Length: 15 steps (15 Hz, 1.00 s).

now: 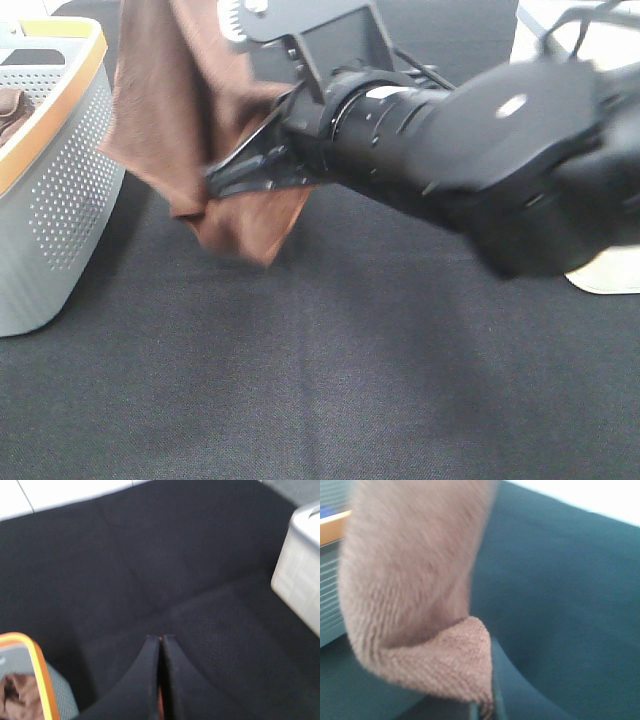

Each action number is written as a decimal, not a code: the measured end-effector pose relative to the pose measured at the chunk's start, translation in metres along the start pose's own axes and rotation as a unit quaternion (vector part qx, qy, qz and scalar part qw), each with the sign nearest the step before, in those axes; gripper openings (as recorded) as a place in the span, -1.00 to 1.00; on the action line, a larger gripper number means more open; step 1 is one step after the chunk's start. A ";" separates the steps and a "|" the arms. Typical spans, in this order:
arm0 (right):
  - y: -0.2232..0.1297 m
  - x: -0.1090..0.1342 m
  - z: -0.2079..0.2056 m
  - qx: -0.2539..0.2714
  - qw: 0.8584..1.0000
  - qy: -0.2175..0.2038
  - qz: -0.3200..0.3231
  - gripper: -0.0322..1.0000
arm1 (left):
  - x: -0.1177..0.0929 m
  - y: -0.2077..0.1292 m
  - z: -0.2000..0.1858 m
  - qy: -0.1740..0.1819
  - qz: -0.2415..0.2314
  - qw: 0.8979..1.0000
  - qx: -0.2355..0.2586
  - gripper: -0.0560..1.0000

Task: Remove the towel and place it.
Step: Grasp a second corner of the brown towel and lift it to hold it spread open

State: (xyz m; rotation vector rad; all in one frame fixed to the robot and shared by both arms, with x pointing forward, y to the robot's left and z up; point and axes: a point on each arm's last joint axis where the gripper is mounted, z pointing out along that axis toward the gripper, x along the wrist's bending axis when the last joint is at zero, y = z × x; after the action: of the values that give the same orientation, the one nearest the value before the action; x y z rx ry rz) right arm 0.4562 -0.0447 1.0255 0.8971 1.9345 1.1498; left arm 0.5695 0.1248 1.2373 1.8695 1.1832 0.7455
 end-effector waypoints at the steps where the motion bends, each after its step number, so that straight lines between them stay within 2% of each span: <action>1: -0.002 -0.006 0.001 0.024 0.999 0.020 0.020 -0.94 | 0.000 -0.005 0.007 0.004 0.003 1.000 0.021 -0.89; 2: -0.005 -0.017 0.003 0.046 0.997 0.027 0.051 -0.94 | 0.000 -0.008 0.013 0.009 0.007 0.999 0.036 -0.89; 3: -0.005 -0.017 0.003 0.046 0.997 0.027 0.051 -0.94 | 0.000 -0.008 0.013 0.009 0.007 0.999 0.036 -0.89; 5: -0.008 -0.042 0.007 0.074 0.992 0.046 0.088 -0.94 | 0.002 -0.011 0.020 0.024 0.019 0.999 0.045 -0.89; 9: -0.011 -0.095 0.009 0.071 0.982 0.115 0.131 -0.94 | 0.006 -0.019 0.039 0.061 0.049 0.994 0.073 -0.89; 10: -0.014 -0.109 0.008 0.072 0.979 0.150 0.119 -0.94 | 0.006 -0.021 0.046 0.063 0.053 0.994 0.077 -0.89; 12: -0.007 -0.124 0.005 0.086 0.974 0.190 0.086 -0.94 | 0.006 -0.017 0.048 0.067 0.061 0.994 0.057 -0.89; 13: -0.003 -0.127 0.002 0.108 0.971 0.209 0.051 -0.94 | 0.006 -0.015 0.048 0.067 0.060 0.995 0.042 -0.89; 14: 0.005 -0.132 -0.002 0.147 0.966 0.214 0.022 -0.94 | 0.006 -0.013 0.048 0.066 0.053 0.996 0.034 -0.89; 15: 0.005 -0.132 -0.002 0.147 0.966 0.214 0.022 -0.94 | 0.006 -0.013 0.048 0.066 0.053 0.996 0.034 -0.89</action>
State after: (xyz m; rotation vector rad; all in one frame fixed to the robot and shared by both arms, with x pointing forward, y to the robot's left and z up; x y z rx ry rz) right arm 0.5234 -0.1534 1.0592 0.8997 2.4982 1.1736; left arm 0.6040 0.1186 1.2016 1.9763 1.2118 0.9101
